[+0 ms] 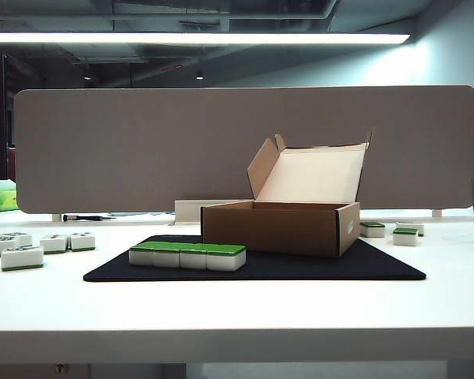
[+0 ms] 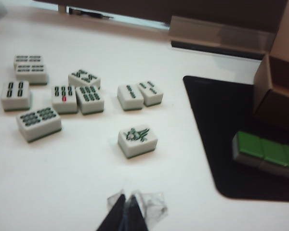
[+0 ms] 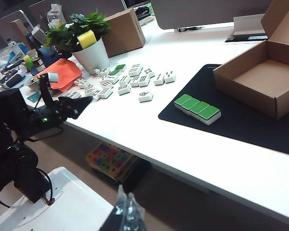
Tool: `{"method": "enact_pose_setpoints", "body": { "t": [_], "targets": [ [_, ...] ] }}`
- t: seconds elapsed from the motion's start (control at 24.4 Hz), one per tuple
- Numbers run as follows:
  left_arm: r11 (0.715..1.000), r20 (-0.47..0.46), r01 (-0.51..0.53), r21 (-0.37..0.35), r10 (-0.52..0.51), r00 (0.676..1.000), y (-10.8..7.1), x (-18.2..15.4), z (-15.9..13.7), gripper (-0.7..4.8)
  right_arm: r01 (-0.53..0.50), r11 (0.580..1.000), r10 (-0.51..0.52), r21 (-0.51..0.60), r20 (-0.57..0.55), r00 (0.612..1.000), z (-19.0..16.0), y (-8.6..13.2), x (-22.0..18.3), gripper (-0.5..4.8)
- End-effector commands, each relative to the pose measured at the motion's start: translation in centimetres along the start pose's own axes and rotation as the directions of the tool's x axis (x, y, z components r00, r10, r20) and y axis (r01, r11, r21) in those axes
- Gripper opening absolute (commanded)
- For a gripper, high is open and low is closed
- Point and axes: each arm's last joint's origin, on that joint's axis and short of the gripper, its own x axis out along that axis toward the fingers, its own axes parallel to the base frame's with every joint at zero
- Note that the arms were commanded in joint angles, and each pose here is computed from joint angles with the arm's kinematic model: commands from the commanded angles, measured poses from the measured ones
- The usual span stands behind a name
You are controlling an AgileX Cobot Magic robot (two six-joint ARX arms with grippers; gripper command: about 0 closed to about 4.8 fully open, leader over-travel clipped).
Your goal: Pick up four mahjong tiles and put them into the paper box.
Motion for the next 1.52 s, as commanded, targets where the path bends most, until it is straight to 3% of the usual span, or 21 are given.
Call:
{"method": "enact_pose_setpoints", "body": {
  "t": [0.04,0.25,0.49,0.66,0.78,0.99,1.19,1.52],
  "targets": [
    [0.998,0.041,0.061,-0.001,-0.061,0.997,-0.4,-0.6,1.7,-0.06,-0.005,1.0,0.006,-0.017,0.019,1.0,-0.1,0.2,-0.2,-0.01],
    [0.997,0.082,0.083,0.009,-0.083,0.993,-1.0,-1.5,5.3,-0.06,-0.005,1.0,0.006,-0.017,0.019,1.0,-0.1,0.2,-0.2,-0.01],
    [0.979,0.037,0.146,0.145,-0.153,0.988,-2.0,-0.6,11.2,-0.06,-0.005,1.0,0.006,-0.017,0.019,1.0,-0.1,0.2,-0.2,-0.01],
    [0.977,-0.05,0.161,0.139,-0.155,0.987,-2.5,3.4,17.1,-0.06,-0.005,1.0,0.006,-0.018,0.019,1.0,-0.1,0.2,-0.2,-0.01],
    [0.977,-0.099,0.163,0.138,-0.15,0.984,-2.6,5.8,19.1,-0.06,-0.005,1.0,0.006,-0.021,0.019,1.0,-0.1,0.2,-0.2,-0.01],
    [0.963,-0.191,0.218,0.156,-0.187,0.964,-2.9,10.0,21.6,-0.05,-0.005,1.0,0.006,-0.02,0.018,1.0,-0.1,0.2,-0.2,-0.01],
    [0.958,-0.334,0.259,0.126,-0.205,0.92,-3.7,14.0,22.8,-0.05,-0.005,1.0,0.005,-0.02,0.018,1.0,-0.1,0.2,-0.2,-0.01],
    [0.899,-0.502,0.371,0.232,-0.216,0.837,-5.6,19.6,22.7,-0.01,-0.005,1.0,0.005,-0.019,0.017,1.0,-0.1,0.2,-0.2,-0.01]
  ]
}}
